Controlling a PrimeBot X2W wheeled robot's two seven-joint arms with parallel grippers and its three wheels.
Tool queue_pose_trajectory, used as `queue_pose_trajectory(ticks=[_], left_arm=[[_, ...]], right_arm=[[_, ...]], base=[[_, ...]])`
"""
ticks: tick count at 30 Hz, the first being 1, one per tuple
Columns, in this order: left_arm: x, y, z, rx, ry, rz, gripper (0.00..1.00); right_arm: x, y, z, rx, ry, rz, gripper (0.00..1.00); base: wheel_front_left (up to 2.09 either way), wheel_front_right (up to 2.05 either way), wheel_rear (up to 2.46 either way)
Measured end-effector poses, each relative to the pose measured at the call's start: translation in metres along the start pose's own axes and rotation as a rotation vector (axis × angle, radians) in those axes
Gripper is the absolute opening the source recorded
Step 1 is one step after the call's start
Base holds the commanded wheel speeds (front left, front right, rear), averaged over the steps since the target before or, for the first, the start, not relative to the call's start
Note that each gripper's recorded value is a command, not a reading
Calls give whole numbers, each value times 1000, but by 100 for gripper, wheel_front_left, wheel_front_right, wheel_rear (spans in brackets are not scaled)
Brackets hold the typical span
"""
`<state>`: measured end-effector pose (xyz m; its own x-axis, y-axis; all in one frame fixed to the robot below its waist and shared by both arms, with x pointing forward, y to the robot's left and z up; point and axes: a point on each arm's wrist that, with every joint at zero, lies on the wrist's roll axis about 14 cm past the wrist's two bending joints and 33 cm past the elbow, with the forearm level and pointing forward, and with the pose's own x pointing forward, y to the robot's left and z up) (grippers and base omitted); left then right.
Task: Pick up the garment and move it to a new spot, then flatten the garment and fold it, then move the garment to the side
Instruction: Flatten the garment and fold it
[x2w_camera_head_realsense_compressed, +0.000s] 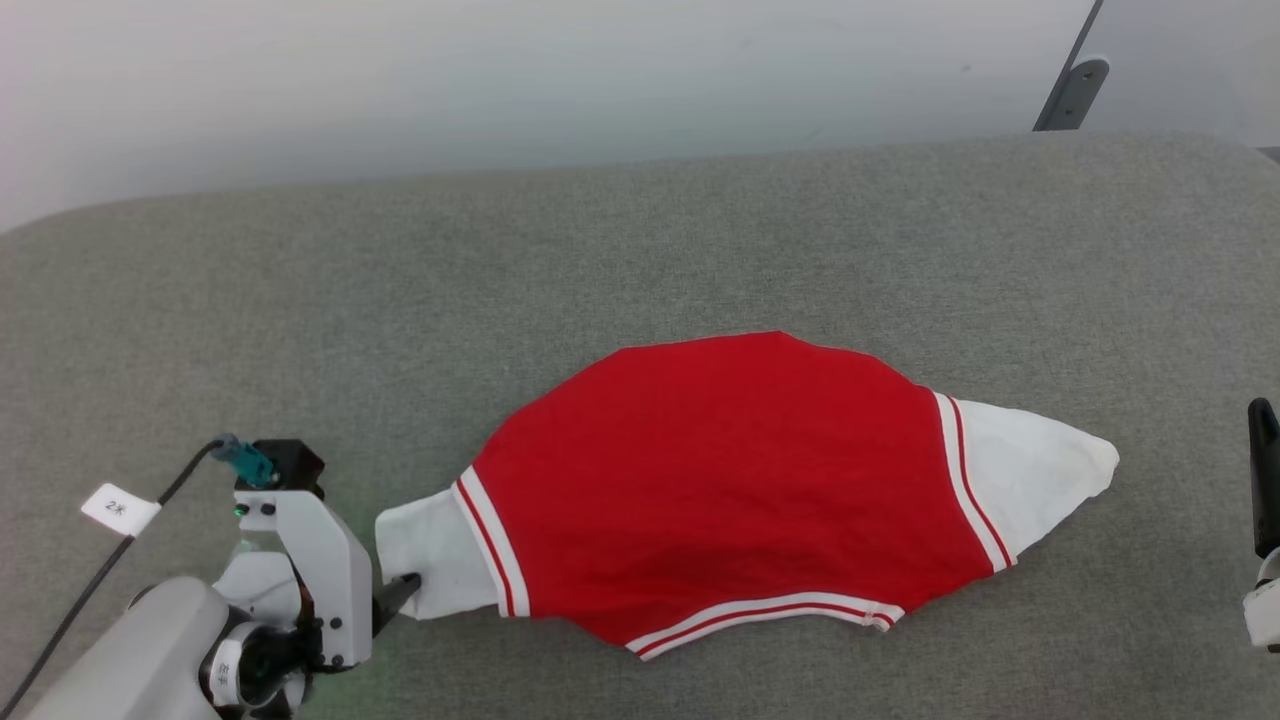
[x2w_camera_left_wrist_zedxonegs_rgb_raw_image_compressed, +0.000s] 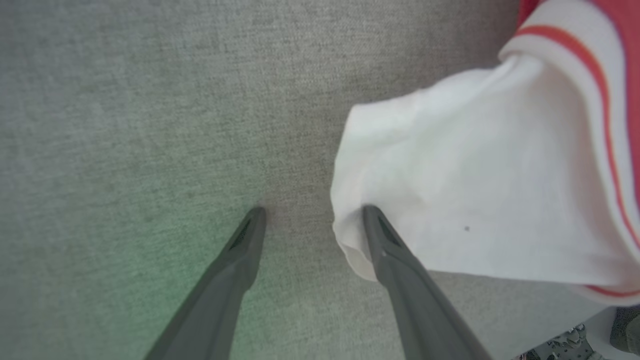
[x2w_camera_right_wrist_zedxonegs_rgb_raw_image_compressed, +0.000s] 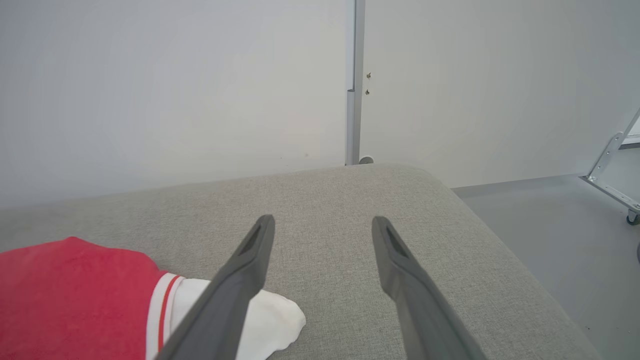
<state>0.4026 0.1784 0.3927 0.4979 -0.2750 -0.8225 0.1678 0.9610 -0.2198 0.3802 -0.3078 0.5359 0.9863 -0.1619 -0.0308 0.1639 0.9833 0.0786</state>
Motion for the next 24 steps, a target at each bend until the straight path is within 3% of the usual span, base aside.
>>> queue_pose_trajectory(ticks=[10, 11, 12, 13, 14, 24], left_arm=[[14, -3, -8, 13, 43, -8, 100], [15, -4, -9, 11, 47, -9, 95], [16, -5, -9, 10, 54, -10, 48], [16, -5, -9, 23, 59, -10, 11], [17, -4, -11, 21, 67, -6, 0], [24, -7, -13, 46, 74, -19, 0]], right_arm=[[1, -1, -4, -5, 24, 3, 100], [1, -1, -6, -5, 33, 4, 100], [2, 0, -8, -5, 45, 5, 100], [2, 0, -10, -1, 57, 6, 100], [2, 0, -13, 2, 74, 6, 100], [0, 14, -65, 65, 340, 67, 100]], base=[[0, 0, 0], [0, 0, 0], [0, 0, 0], [0, 0, 0], [0, 0, 0], [0, 0, 0]])
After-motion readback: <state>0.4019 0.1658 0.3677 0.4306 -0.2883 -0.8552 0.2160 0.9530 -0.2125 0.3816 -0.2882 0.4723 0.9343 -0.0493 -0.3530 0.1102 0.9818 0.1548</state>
